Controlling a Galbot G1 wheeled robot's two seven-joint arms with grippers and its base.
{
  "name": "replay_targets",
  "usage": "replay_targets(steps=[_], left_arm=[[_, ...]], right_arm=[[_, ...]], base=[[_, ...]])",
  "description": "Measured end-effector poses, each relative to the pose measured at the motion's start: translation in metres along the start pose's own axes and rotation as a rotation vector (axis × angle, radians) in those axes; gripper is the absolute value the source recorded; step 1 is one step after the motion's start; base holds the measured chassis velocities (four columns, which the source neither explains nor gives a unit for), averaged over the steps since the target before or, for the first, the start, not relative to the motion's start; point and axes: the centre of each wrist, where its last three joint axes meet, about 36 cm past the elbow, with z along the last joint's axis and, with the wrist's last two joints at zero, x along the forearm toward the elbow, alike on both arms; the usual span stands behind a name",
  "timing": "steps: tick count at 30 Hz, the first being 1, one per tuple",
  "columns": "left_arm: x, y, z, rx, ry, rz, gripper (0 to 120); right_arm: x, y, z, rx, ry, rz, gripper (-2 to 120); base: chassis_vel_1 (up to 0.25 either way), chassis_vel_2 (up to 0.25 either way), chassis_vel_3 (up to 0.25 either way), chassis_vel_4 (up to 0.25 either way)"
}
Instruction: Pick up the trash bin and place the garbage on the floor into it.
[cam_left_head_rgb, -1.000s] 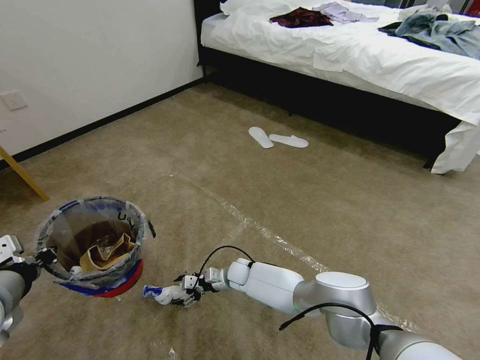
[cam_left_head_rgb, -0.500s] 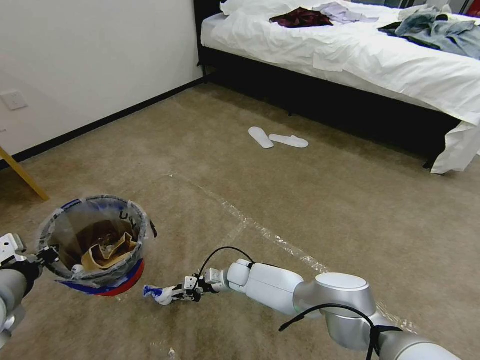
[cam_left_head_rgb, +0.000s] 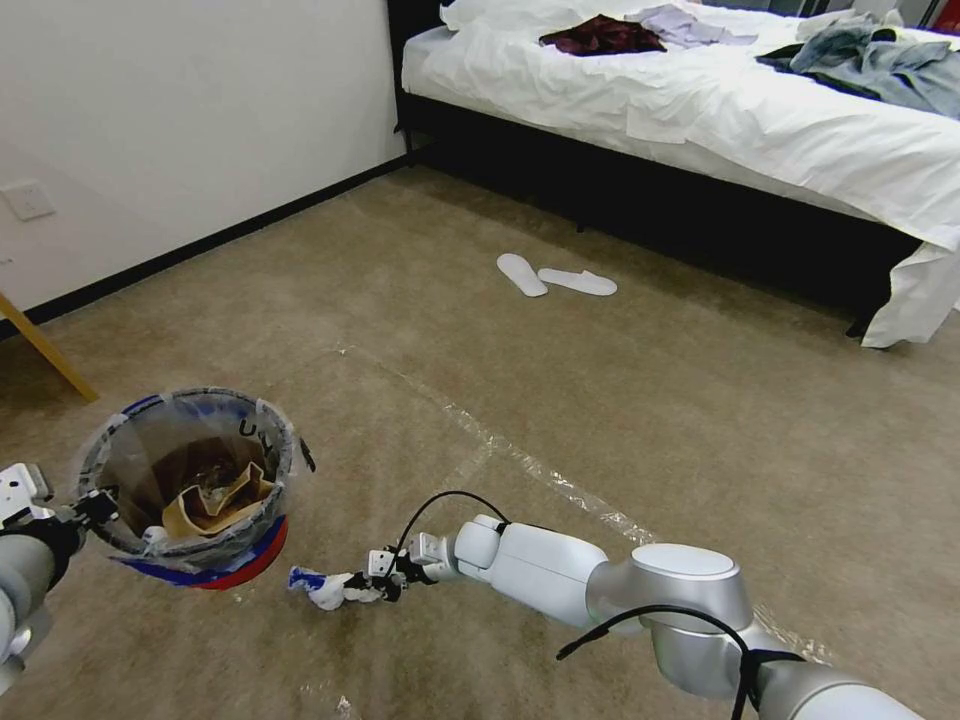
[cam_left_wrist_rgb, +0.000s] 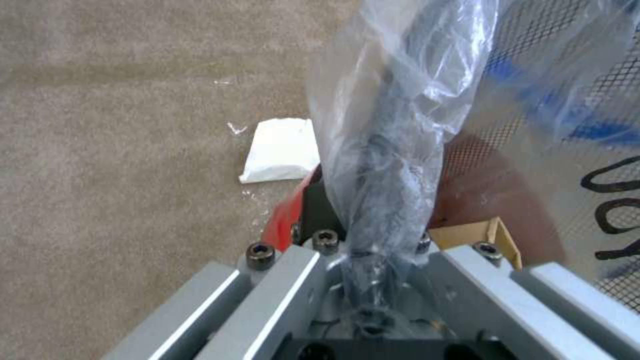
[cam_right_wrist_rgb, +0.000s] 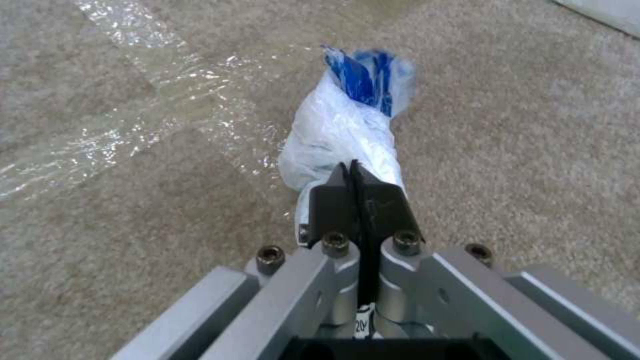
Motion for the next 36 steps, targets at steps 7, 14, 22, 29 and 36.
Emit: replay_targets(steps=[7,14,22,29,36], left_arm=[[-0.001,-0.001,0.002,-0.002,0.002,0.000,0],[-0.001,-0.002,0.002,-0.003,0.003,0.002,0],[-0.002,-0.001,0.000,-0.005,0.004,-0.001,0],[-0.009,-0.002,0.000,0.002,0.020,-0.002,0],[-0.019,0.003,0.007,0.008,0.037,-0.031,0]], right_arm=[[0.004,-0.014,-0.012,0.003,-0.044,0.023,0],[0.004,-0.023,-0.026,0.014,-0.096,0.035,0],[0.017,-0.066,-0.078,0.065,-0.204,0.112,0],[0.041,-0.109,-0.134,0.104,-0.324,0.226,0],[0.048,-0.119,-0.194,0.143,-0.458,0.262,0]], base=[[0.000,0.000,0.000,0.000],[0.000,0.000,0.000,0.000],[0.000,0.000,0.000,0.000],[0.000,0.000,0.000,0.000],[0.000,0.000,0.000,0.000]])
